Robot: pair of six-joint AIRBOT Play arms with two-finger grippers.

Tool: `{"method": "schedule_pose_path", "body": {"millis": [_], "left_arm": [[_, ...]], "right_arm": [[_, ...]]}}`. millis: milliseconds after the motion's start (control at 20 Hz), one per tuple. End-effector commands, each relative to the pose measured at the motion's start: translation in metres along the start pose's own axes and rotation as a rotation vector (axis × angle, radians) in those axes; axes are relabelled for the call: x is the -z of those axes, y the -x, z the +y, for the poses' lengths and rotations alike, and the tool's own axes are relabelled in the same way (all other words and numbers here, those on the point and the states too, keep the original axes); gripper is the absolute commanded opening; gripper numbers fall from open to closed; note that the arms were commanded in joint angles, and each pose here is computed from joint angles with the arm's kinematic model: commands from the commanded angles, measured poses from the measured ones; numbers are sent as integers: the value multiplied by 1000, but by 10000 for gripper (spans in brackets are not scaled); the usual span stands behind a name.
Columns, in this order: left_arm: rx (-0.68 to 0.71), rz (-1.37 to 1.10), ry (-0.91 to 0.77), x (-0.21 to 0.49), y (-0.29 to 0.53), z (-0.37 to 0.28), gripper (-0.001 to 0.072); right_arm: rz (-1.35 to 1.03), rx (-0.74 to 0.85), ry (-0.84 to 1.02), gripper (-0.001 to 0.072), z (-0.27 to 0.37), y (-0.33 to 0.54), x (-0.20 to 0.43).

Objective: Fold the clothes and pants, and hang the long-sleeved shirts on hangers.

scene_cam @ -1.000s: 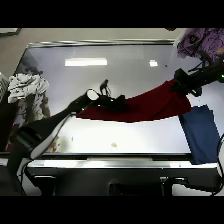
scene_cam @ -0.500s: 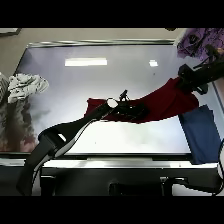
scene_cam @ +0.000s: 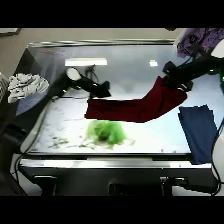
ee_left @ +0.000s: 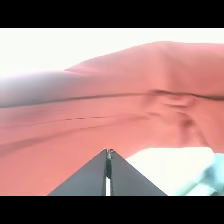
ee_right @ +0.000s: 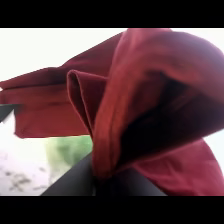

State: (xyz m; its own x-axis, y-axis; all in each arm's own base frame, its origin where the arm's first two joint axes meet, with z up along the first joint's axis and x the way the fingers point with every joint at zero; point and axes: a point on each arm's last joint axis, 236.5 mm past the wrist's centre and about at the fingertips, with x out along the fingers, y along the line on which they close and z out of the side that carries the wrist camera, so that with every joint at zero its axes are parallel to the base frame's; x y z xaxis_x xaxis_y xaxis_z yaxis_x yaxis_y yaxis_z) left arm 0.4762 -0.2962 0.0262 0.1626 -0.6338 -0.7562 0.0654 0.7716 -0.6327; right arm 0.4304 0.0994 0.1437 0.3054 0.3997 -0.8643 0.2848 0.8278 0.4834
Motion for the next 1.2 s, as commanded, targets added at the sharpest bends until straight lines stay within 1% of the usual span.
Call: {"method": "schedule_pose_path", "body": {"millis": [0,150,300,600,800,950,1000,1050,1100,1150], "left_arm": [[-243,-107,24,-22,121,79,13],[-269,-207,92,-33,188,106,13],[-285,-248,144,-34,221,127,13],[-301,-256,184,-33,234,145,14],[-304,-253,184,-33,232,146,14],[-305,-252,185,-33,232,147,14],[-305,-251,186,-33,231,147,14],[-305,-250,186,-33,231,147,14],[-305,-249,188,-33,230,148,14],[-305,-246,189,-33,229,149,14]], "right_arm": [[-10,-54,-5,27,55,-32,16],[12,-100,-8,27,99,-72,37],[47,-139,-7,27,132,-114,60],[127,-198,-31,26,168,-189,96],[124,-231,-77,27,173,-220,92],[104,-296,-75,30,185,-230,85],[99,-328,-54,91,192,-228,84],[103,-350,-33,224,196,-226,86],[121,-373,-2,299,201,-223,91],[146,-399,26,327,206,-219,98]]}}
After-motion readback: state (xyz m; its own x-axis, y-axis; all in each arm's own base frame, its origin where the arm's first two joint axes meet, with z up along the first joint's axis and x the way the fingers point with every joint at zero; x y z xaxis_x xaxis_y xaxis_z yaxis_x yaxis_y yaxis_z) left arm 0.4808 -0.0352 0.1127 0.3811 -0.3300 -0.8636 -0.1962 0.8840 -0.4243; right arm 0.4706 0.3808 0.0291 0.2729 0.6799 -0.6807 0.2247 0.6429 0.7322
